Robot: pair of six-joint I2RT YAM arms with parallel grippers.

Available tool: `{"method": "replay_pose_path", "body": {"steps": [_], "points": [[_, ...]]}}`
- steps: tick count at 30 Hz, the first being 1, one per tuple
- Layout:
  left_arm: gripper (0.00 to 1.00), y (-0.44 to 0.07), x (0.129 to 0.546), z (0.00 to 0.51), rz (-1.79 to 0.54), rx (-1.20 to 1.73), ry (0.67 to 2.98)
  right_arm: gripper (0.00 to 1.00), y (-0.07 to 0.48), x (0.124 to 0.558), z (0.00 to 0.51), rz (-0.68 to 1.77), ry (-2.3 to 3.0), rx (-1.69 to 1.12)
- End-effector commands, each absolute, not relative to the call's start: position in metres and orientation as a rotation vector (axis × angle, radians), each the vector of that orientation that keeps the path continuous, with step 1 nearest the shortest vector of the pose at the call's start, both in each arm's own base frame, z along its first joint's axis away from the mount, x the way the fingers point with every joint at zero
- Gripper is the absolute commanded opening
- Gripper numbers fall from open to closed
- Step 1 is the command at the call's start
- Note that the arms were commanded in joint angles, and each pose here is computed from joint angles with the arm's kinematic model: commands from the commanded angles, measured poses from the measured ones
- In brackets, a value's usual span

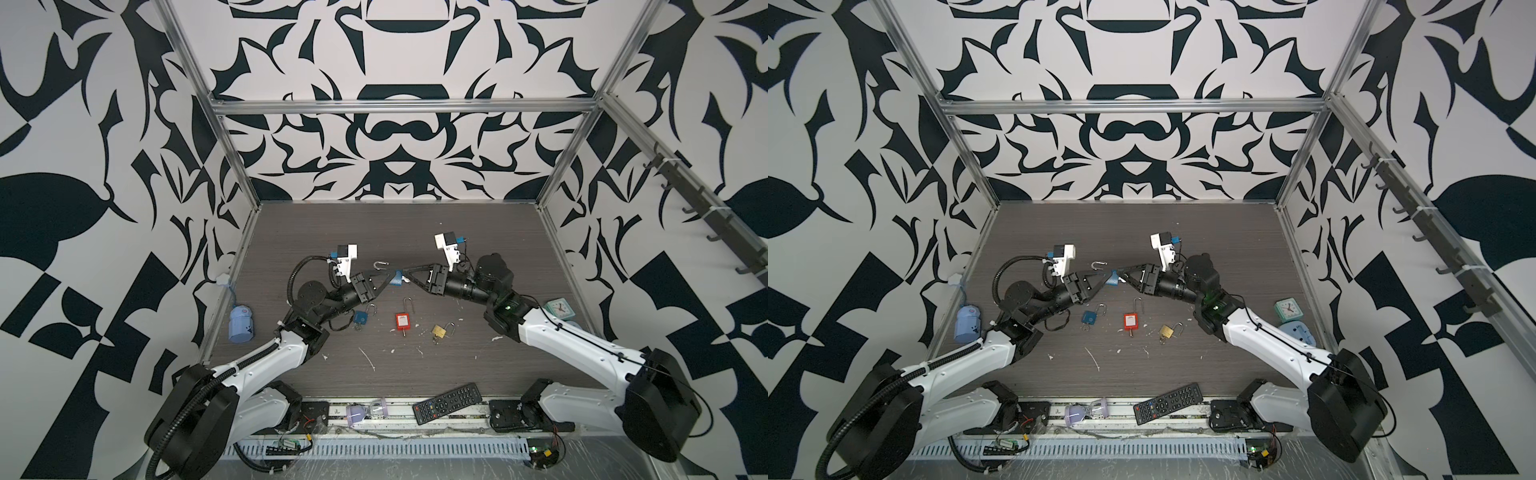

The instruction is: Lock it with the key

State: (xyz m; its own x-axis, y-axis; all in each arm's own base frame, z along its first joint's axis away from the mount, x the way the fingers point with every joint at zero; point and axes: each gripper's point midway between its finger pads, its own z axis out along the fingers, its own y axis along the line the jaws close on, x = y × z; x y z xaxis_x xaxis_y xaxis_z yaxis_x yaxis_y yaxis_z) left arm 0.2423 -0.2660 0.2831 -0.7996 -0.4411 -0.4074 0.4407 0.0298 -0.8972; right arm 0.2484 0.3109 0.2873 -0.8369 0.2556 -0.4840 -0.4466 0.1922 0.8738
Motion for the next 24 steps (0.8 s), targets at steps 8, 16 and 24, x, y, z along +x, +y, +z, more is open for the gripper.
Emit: {"method": "replay_pose_path", "body": {"steps": [8,16,24], "points": [[0.00,-0.266,0.238,0.310,-1.879,0.064,1.597,0.41,0.324,0.237,0.299,1.787,1.863,-0.241],[0.00,-0.267,0.238,0.310,-1.888,0.069,1.603,0.26,0.325,0.239,0.298,1.797,1.858,-0.234],[0.00,-0.271,0.241,0.307,-1.893,0.073,1.624,0.09,0.329,0.237,0.299,1.847,1.846,-0.236]]}}
